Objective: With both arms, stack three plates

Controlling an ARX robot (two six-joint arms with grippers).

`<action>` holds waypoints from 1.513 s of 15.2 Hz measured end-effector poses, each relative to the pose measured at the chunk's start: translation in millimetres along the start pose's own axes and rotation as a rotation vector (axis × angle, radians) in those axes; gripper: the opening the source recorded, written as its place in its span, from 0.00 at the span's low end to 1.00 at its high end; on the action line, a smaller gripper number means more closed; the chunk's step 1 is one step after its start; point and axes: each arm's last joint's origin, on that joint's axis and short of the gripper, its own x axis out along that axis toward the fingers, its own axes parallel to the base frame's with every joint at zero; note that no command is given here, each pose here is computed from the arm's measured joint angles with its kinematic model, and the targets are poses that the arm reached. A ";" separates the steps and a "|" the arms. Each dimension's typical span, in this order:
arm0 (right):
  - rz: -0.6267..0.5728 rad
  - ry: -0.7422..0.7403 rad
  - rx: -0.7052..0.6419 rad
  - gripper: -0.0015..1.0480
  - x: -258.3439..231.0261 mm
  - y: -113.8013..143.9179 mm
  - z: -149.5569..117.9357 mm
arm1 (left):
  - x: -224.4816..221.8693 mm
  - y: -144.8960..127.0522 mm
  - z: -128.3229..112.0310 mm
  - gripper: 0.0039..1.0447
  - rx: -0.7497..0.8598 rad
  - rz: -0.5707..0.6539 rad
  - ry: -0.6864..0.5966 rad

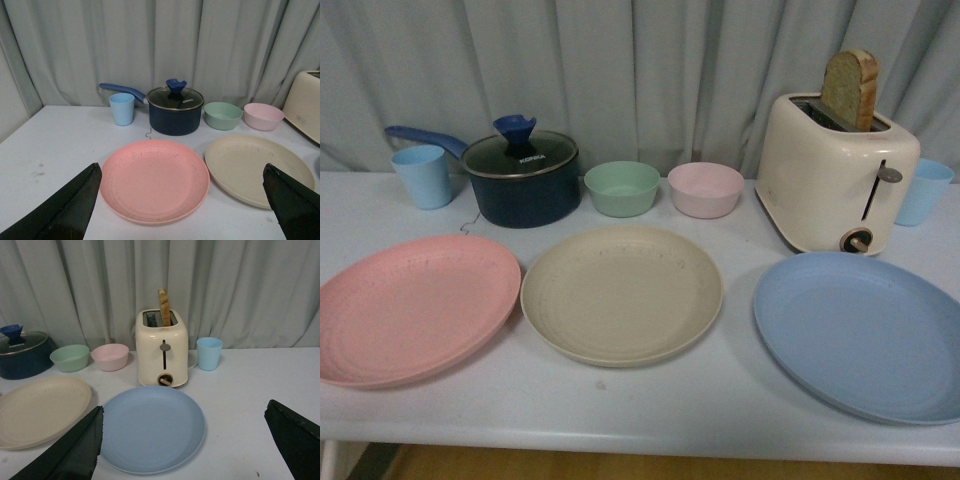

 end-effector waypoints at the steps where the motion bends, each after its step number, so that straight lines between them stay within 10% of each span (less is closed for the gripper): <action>1: 0.000 0.000 0.000 0.94 0.0 0.0 0.0 | 0.0 0.0 0.0 0.94 0.000 0.000 0.000; 23: 0.000 0.000 0.000 0.94 0.0 0.0 0.0 | 0.0 0.0 0.0 0.94 0.000 0.000 0.000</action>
